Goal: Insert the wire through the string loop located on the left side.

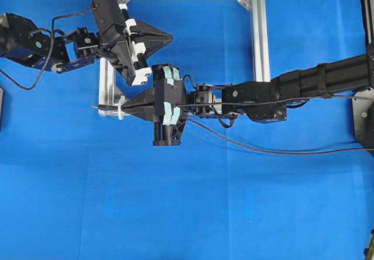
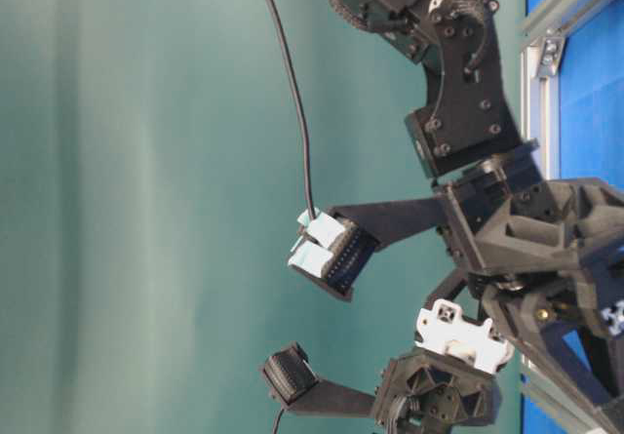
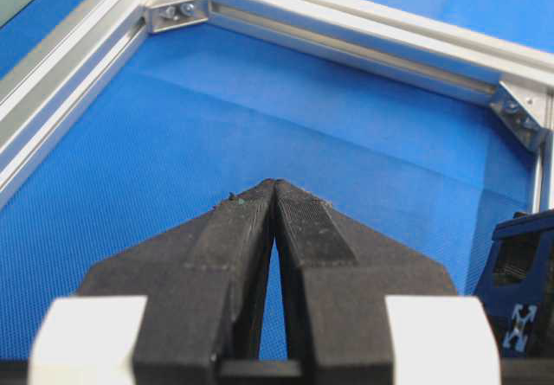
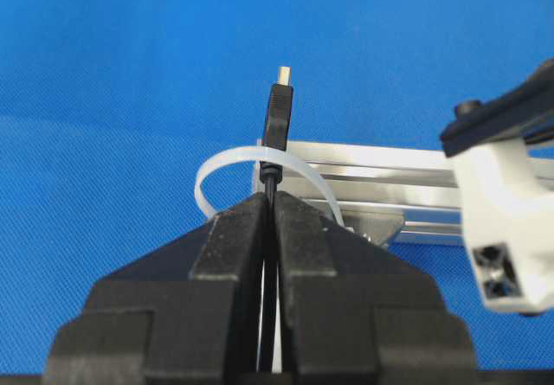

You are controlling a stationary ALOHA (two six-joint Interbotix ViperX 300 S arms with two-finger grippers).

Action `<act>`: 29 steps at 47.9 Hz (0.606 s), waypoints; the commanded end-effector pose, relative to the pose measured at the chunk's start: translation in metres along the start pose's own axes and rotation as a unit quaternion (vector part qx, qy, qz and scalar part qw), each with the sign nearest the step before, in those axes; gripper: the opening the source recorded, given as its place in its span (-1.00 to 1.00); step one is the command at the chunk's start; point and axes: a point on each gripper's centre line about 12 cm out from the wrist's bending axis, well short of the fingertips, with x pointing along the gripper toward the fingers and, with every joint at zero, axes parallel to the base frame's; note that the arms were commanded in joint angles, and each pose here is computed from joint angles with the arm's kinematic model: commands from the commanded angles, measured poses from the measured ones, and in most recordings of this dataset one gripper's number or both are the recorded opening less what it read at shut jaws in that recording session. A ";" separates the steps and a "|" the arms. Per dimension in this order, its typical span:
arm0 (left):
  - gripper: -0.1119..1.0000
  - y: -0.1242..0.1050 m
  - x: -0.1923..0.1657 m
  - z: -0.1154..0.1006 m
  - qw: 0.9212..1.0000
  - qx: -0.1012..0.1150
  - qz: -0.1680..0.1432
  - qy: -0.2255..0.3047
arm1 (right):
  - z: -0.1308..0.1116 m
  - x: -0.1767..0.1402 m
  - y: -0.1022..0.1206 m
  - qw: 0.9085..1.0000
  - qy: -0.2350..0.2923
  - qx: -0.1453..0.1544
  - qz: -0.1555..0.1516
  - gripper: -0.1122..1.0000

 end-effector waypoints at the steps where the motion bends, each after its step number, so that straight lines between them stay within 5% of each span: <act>1: -0.80 -0.002 -0.004 0.017 1.000 -0.001 -0.003 -0.025 | 0.017 -0.001 0.000 1.000 -0.021 0.001 0.001 -0.80; 29: -0.80 0.033 -0.109 -0.014 0.999 -0.004 0.044 0.004 | 0.015 -0.001 -0.001 1.000 -0.019 0.002 0.000 -0.80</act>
